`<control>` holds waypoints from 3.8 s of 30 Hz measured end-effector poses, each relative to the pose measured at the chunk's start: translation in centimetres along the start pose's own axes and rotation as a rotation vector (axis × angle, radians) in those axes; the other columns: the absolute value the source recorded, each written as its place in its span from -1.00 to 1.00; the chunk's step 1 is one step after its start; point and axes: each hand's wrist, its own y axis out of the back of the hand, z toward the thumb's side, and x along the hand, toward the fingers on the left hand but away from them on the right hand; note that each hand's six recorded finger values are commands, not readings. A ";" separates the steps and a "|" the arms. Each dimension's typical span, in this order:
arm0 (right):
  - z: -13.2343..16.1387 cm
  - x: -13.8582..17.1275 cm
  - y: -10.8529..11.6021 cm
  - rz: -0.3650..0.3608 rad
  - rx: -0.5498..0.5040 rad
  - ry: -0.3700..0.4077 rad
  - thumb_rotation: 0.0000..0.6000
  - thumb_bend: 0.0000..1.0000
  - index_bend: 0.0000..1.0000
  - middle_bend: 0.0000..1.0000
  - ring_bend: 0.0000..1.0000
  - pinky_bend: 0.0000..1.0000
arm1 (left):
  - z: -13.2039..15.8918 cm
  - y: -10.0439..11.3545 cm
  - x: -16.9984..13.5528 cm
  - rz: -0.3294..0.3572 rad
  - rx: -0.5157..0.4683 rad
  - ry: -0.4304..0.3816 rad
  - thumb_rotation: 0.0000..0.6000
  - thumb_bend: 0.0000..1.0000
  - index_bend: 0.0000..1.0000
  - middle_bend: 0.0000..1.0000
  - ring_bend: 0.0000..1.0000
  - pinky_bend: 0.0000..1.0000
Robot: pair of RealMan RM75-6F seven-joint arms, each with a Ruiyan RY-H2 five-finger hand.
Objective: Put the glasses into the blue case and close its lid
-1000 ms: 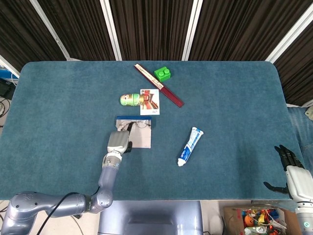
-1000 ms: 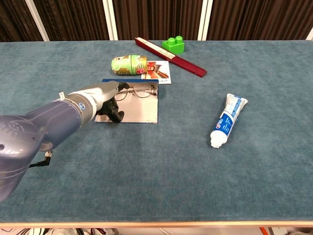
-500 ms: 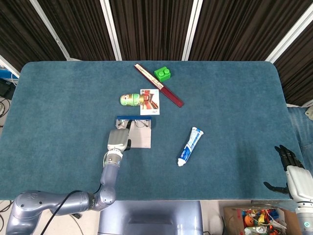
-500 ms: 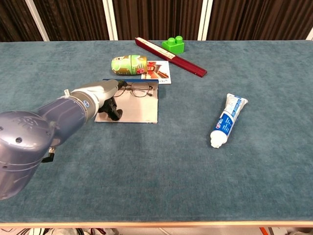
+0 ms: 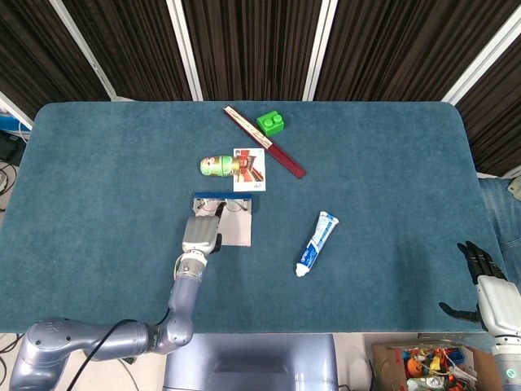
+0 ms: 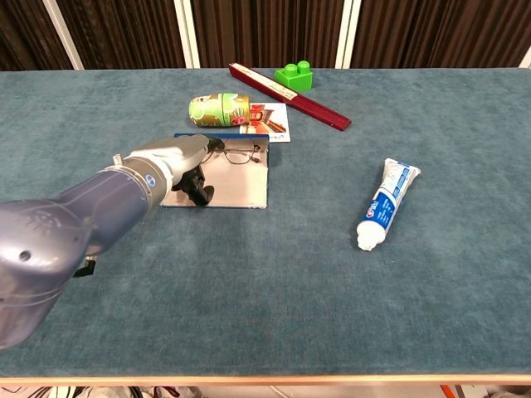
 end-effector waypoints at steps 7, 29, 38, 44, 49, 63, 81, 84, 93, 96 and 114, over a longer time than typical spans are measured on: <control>0.0 0.0 0.0 0.000 -0.001 0.002 1.00 -0.61 -1.00 -1.00 -0.94 -0.64 | -0.2 0.7 -2.4 0.016 -0.004 -0.068 1.00 -0.47 -0.91 -0.15 -0.34 -0.08; 0.0 0.0 -0.1 0.008 -0.013 -0.004 1.00 -0.61 -1.00 -1.00 -0.93 -0.64 | -3.6 1.8 -3.1 0.079 0.204 -0.164 1.00 -0.79 -0.80 -0.72 -0.90 -0.80; 0.0 0.0 0.0 0.007 -0.013 -0.003 1.00 -0.61 -1.00 -1.00 -0.93 -0.64 | -2.3 1.3 -3.1 0.087 0.177 -0.186 1.00 -0.79 -0.73 -0.64 -0.89 -0.78; 0.0 0.0 0.0 0.006 -0.014 -0.003 1.00 -0.61 -1.00 -1.00 -0.93 -0.64 | -2.0 0.5 -2.6 0.077 0.195 -0.171 1.00 -0.79 -0.75 -0.64 -0.89 -0.78; 0.0 0.0 0.0 0.006 -0.015 -0.002 1.00 -0.61 -1.00 -1.00 -0.93 -0.64 | -1.6 0.2 -2.2 0.075 0.213 -0.162 1.00 -0.75 -0.70 -0.63 -0.89 -0.78; 0.0 0.0 -0.1 0.009 -0.017 -0.003 1.00 -0.60 -1.00 -1.00 -0.93 -0.64 | -1.0 -0.1 -1.8 0.097 0.225 -0.156 1.00 -0.61 -0.62 -0.65 -0.89 -0.78; 0.0 0.0 -0.1 0.015 -0.020 -0.008 1.00 -0.60 -1.00 -1.00 -0.93 -0.64 | -1.0 0.0 -1.1 0.130 0.241 -0.133 1.00 -0.55 -0.57 -0.65 -0.89 -0.78; 0.0 0.0 -0.1 0.015 -0.020 -0.008 1.00 -0.60 -1.00 -1.00 -0.93 -0.64 | -1.0 -0.2 -0.9 0.127 0.246 -0.128 1.00 -0.55 -0.55 -0.66 -0.89 -0.78; 0.0 0.0 -0.1 0.017 -0.024 -0.009 1.00 -0.60 -1.00 -1.00 -0.93 -0.64 | -0.8 -0.4 -0.9 0.130 0.249 -0.134 1.00 -0.48 -0.41 -0.68 -0.89 -0.78; -0.1 0.0 -0.1 0.017 -0.026 -0.009 1.00 -0.60 -1.00 -1.00 -0.93 -0.64 | -0.8 -0.4 -0.9 0.137 0.250 -0.135 1.00 -0.43 -0.40 -0.69 -0.89 -0.78; -0.1 0.0 -0.2 0.026 -0.035 -0.014 1.00 -0.60 -1.00 -1.00 -0.93 -0.64 | -0.3 0.9 -0.4 0.204 0.279 -0.135 1.00 -0.20 -0.34 -0.70 -0.89 -0.78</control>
